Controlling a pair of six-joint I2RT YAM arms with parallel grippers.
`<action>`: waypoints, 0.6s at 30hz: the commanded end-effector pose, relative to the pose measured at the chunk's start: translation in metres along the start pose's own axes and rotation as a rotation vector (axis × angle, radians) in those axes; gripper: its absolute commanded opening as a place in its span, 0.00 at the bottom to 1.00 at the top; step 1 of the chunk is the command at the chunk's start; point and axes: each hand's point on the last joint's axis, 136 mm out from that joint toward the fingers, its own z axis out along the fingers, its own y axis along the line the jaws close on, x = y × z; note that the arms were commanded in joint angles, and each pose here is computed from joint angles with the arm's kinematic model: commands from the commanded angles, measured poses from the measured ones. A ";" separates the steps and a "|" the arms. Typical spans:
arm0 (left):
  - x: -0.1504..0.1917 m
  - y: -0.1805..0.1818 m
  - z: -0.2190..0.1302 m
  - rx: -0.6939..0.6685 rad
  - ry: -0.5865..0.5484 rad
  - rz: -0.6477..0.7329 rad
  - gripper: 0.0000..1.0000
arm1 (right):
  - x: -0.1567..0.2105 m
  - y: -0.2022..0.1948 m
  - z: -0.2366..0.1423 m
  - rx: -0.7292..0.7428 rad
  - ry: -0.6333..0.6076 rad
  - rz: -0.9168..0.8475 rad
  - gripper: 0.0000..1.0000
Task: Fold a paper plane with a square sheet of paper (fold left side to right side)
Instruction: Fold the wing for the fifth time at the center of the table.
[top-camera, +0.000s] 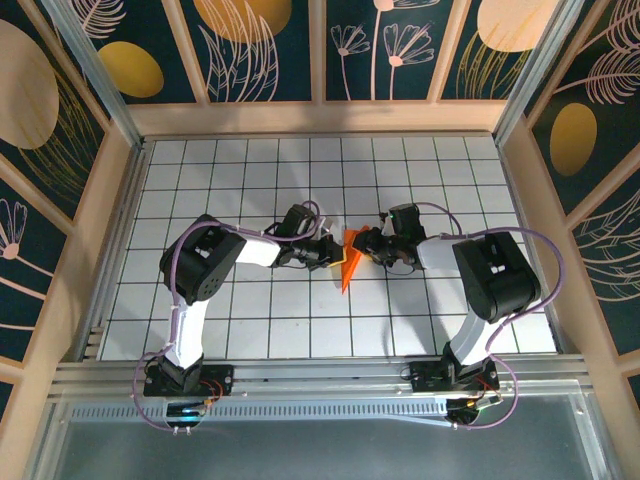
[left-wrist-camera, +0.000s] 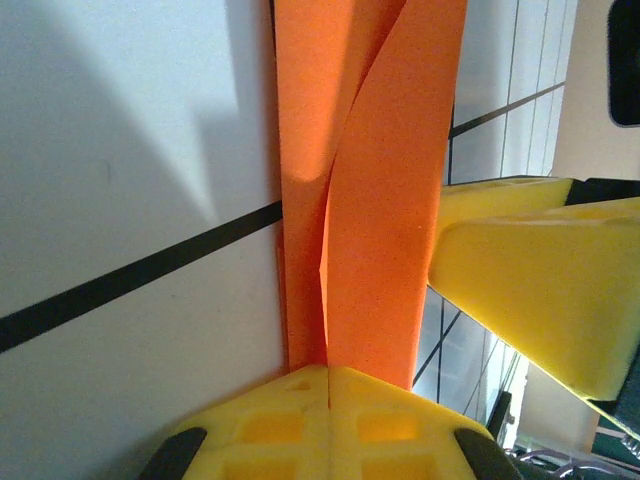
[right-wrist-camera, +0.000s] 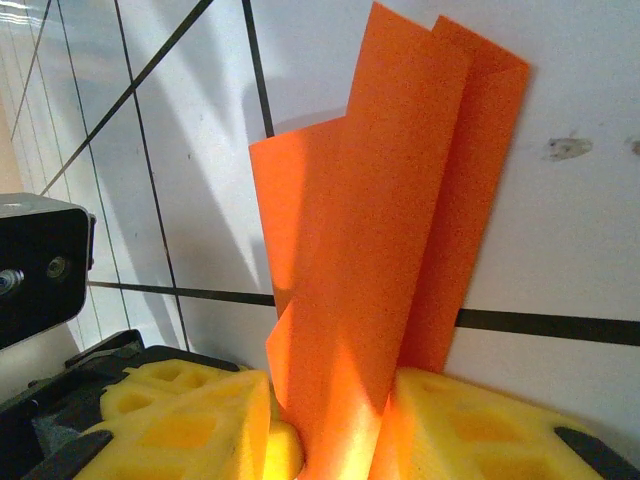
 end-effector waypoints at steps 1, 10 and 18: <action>0.001 0.044 0.003 -0.167 -0.024 -0.022 0.00 | -0.004 0.004 -0.006 0.017 -0.033 -0.037 0.37; 0.001 0.048 0.004 -0.176 -0.025 -0.028 0.00 | -0.012 0.000 -0.024 0.063 -0.078 -0.056 0.38; -0.001 0.048 0.005 -0.181 -0.029 -0.027 0.00 | -0.014 0.018 -0.023 0.014 -0.065 -0.104 0.19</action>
